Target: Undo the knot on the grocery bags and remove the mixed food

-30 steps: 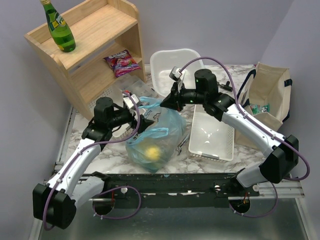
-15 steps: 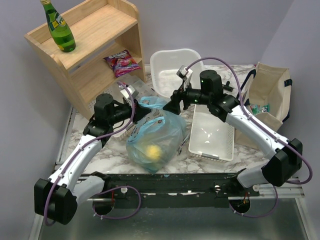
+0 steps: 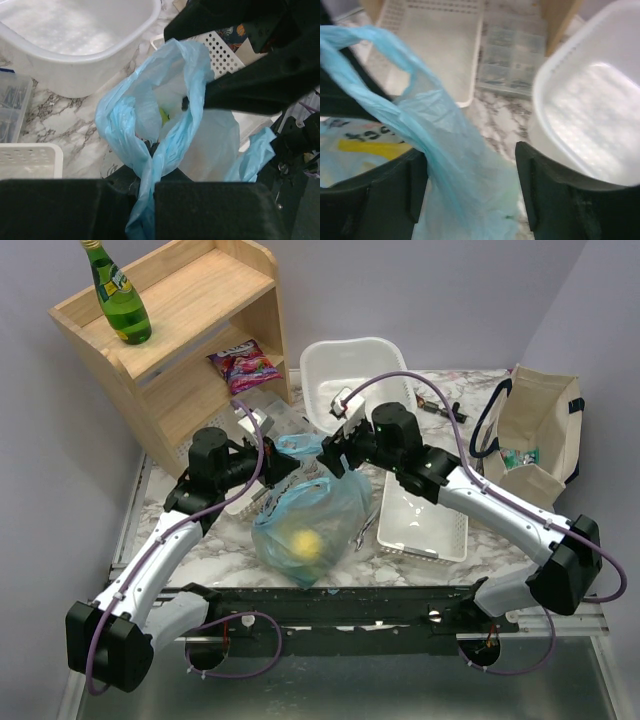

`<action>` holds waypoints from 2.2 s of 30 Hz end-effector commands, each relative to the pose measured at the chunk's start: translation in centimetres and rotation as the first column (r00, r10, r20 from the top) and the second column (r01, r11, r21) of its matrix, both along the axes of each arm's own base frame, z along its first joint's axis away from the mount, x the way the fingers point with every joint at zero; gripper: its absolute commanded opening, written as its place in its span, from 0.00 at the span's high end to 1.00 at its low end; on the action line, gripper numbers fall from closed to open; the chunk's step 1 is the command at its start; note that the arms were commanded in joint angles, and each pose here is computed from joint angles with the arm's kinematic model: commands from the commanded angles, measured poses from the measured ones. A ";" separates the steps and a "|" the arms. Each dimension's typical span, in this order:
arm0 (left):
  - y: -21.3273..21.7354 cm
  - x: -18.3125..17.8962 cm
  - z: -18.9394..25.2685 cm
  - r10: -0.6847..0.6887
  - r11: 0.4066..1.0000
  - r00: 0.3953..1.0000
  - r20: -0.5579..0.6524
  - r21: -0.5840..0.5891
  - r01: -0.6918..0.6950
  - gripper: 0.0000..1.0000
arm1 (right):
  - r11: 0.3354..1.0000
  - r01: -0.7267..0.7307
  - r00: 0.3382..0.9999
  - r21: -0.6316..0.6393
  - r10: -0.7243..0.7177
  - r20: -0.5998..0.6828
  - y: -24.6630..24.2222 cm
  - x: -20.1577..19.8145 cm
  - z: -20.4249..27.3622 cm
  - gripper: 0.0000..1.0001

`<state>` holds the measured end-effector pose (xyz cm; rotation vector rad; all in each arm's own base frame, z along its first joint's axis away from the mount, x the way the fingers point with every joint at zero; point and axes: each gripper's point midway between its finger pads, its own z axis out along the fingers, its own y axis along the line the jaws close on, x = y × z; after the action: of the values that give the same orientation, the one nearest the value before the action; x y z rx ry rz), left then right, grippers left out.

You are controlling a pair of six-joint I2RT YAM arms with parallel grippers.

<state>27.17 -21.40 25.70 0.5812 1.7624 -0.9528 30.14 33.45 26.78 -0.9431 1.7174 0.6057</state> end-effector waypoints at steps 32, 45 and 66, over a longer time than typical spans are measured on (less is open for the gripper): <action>0.8 4.5 -0.7 0.071 0.996 0.989 0.128 0.053 -0.078 0.39 | 0.976 -0.145 0.964 0.160 0.176 -0.200 -2.3 -3.0 0.7 0.99; 5.6 0.6 -3.2 0.055 0.996 0.998 0.041 0.067 -0.057 1.00 | 0.992 0.119 0.911 0.041 -0.093 -0.403 -11.8 0.0 -3.4 0.71; 1.5 4.1 2.1 -0.104 0.981 0.994 -0.036 0.161 0.108 0.86 | 0.999 0.051 0.996 0.000 -0.051 0.067 -2.9 5.4 1.9 0.38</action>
<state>31.57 -19.74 27.68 0.7073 1.8242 -0.8842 29.34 31.00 26.33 -1.0735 1.7458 0.8034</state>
